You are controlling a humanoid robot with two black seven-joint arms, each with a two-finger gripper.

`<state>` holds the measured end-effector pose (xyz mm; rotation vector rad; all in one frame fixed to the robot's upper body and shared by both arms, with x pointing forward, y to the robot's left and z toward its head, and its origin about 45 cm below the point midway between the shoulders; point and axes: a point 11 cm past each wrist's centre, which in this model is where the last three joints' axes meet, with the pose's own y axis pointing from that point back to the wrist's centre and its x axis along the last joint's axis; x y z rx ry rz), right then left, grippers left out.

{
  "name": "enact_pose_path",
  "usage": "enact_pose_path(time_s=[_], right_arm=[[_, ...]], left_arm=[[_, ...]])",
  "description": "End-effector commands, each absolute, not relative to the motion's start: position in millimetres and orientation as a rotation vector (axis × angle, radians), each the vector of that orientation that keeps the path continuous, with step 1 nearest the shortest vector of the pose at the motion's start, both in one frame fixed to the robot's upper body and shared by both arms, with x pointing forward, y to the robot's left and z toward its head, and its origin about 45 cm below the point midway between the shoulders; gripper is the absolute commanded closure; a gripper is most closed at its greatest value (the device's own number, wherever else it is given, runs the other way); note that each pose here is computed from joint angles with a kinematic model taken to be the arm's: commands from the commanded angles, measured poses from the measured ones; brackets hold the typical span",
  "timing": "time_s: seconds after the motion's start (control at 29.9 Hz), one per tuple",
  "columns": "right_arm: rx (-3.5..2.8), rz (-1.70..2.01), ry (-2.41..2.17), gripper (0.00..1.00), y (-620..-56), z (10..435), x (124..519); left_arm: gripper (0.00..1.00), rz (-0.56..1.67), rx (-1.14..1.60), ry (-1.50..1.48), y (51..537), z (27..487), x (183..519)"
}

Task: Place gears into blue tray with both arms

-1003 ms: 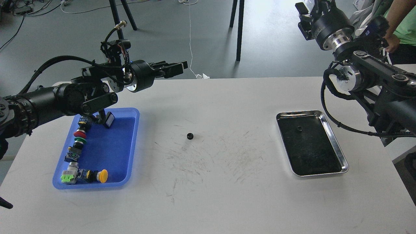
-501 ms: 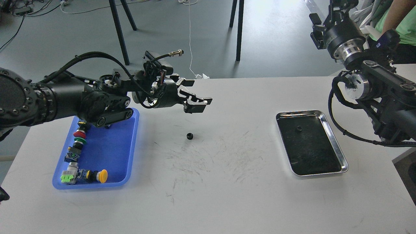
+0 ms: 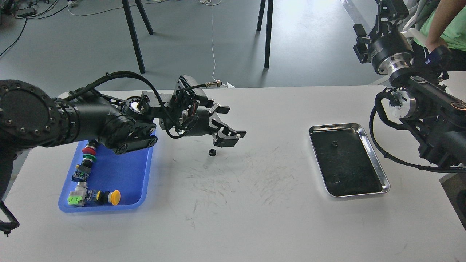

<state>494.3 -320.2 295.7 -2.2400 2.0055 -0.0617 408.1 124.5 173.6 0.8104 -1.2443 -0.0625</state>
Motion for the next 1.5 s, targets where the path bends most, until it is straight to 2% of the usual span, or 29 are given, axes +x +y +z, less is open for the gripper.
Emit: enact_pose_path(time_s=[0.0, 0.37, 0.63, 1.07, 1.47], right_arm=[[-2.241, -0.06, 2.009, 0.06, -321.1, 293.5, 493.6], [-2.248, -0.052, 2.011, 0.06, -321.9, 289.1, 492.0], [-2.23, -0.036, 2.037, 0.06, -328.0, 281.9, 489.1], [-2.172, 0.068, 2.109, 0.06, -347.4, 247.6, 472.7], [-2.173, 0.082, 2.114, 0.06, -345.6, 241.8, 470.9]], left_arm=[[0.04, -0.065, 0.822, -1.254, 134.8, 166.1, 405.6], [0.05, -0.037, 0.854, -1.284, 164.3, 152.7, 404.5], [0.05, -0.033, 0.856, -1.276, 167.5, 141.4, 400.2], [0.05, -0.021, 0.886, -1.252, 178.9, 121.2, 395.3], [0.06, -0.012, 0.889, -1.229, 184.0, 106.5, 387.1]])
